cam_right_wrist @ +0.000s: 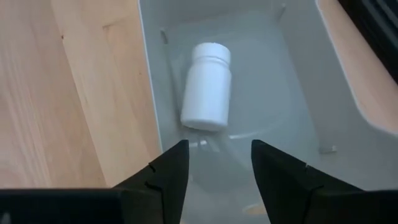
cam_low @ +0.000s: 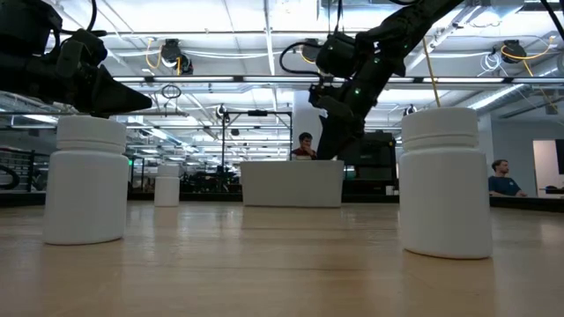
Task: Pick and place pill bottles into a basket
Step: Put the white pill bottle into the gray bin
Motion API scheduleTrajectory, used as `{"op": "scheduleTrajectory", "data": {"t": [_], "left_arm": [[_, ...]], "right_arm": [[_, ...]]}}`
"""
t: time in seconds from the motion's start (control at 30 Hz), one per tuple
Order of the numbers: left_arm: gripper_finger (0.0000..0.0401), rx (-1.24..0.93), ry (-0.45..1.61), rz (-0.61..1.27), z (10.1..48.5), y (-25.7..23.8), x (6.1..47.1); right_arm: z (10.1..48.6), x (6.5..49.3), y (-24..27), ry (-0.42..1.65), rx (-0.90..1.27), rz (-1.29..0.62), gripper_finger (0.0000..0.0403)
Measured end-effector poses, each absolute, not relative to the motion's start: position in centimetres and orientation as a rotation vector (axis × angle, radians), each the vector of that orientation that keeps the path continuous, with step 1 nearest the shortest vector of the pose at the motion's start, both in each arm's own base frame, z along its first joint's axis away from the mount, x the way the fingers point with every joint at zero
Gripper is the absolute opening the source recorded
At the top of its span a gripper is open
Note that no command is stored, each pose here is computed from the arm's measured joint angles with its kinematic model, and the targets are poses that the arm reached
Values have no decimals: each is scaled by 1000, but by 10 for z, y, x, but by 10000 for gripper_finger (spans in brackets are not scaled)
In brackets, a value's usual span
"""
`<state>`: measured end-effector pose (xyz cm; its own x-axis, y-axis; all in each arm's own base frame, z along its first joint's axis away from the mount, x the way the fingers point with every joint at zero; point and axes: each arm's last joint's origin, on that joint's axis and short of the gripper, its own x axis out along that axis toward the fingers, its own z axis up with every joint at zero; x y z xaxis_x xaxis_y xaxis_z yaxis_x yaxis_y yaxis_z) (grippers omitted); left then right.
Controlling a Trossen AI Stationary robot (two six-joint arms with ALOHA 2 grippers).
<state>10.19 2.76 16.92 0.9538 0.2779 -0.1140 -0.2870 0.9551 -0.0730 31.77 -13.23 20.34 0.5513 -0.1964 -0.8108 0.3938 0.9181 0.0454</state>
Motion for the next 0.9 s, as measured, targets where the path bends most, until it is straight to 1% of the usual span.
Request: {"op": "scheduleTrajectory", "data": {"t": [0.27,0.57,0.77,0.9], "left_arm": [[51,-89,102,287,169,28,102],[51,-82,102,287,169,28,102],[51,-77,110,286,169,28,102],[51,-75,110,286,169,28,102]], "right_arm": [[209,331,-138,819,188,-346,170],[198,362,-157,1016,192,-298,178],[188,370,-152,1063,184,-268,181],[172,374,-149,1100,216,-248,181]]}}
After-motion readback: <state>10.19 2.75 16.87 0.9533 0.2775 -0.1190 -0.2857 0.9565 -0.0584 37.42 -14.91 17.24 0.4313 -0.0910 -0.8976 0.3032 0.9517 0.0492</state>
